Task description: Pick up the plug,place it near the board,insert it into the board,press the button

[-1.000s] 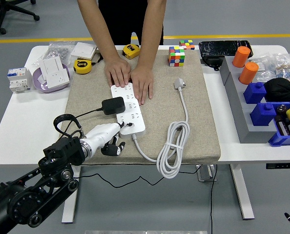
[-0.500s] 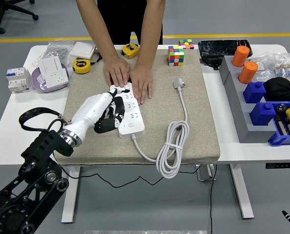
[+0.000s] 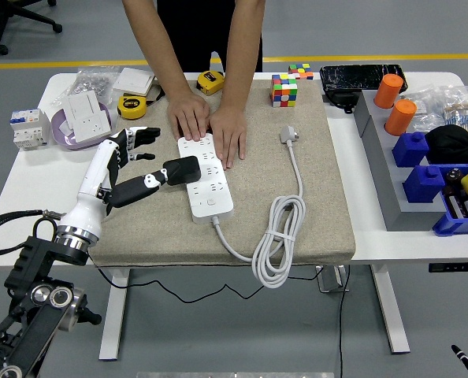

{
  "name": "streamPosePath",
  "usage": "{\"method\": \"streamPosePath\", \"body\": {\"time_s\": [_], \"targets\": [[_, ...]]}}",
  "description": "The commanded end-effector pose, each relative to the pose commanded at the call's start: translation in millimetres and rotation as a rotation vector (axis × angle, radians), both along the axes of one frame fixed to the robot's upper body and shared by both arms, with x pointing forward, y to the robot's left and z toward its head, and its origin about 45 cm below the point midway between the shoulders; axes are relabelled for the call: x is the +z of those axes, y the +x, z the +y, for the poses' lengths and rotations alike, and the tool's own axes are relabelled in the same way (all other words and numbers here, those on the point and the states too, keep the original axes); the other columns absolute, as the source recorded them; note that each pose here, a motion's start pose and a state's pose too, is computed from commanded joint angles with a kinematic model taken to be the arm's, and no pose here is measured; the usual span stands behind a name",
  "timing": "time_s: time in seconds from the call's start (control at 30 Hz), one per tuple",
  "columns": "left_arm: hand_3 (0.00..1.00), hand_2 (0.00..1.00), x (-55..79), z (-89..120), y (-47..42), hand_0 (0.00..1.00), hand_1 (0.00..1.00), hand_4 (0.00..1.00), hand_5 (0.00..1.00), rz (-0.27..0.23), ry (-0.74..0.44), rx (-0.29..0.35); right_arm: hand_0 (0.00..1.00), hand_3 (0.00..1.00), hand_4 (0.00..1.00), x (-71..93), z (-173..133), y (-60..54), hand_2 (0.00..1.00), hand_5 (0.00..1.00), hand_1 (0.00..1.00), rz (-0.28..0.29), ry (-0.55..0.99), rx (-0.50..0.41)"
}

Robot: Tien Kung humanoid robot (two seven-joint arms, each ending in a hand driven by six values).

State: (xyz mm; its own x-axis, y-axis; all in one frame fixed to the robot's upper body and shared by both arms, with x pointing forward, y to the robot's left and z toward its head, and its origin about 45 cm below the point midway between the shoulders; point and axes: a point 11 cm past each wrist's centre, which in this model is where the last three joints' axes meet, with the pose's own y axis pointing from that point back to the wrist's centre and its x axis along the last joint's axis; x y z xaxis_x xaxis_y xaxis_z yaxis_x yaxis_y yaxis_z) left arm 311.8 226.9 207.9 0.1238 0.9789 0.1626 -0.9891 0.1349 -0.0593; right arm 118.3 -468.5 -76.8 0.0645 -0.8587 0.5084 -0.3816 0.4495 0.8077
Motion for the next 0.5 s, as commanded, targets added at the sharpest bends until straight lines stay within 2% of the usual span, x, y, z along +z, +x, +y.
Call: {"method": "streamPosePath", "body": {"time_s": [0.13,0.17,0.23,0.5], "targets": [[0.856,0.862,-4.8,-1.5,-1.2,0.786,0.888,0.996,0.475,0.031,-0.101,-0.011,0.95,0.869,0.998,-0.2,1.1,1.0,0.85,0.998,0.903,0.0,0.002,0.004],[0.881,0.885,-5.8,-2.0,-1.9,0.825,0.912,0.998,0.552,0.038,-0.132,-0.013,0.95,0.869,0.998,-0.3,1.4,1.4,0.85,0.998,0.903,-0.001,0.002,0.004],[0.881,0.885,-6.5,-2.3,-2.6,0.825,0.912,0.998,0.552,0.045,-0.171,-0.013,0.95,0.869,0.998,-0.2,1.8,2.0,0.85,0.998,0.903,-0.002,0.003,0.006],[0.885,0.889,-6.3,1.0,-2.5,0.856,0.925,0.998,0.566,0.042,-0.172,-0.003,0.95,0.868,0.998,0.4,1.9,4.7,0.85,0.998,0.903,0.004,-0.001,0.024]]}}
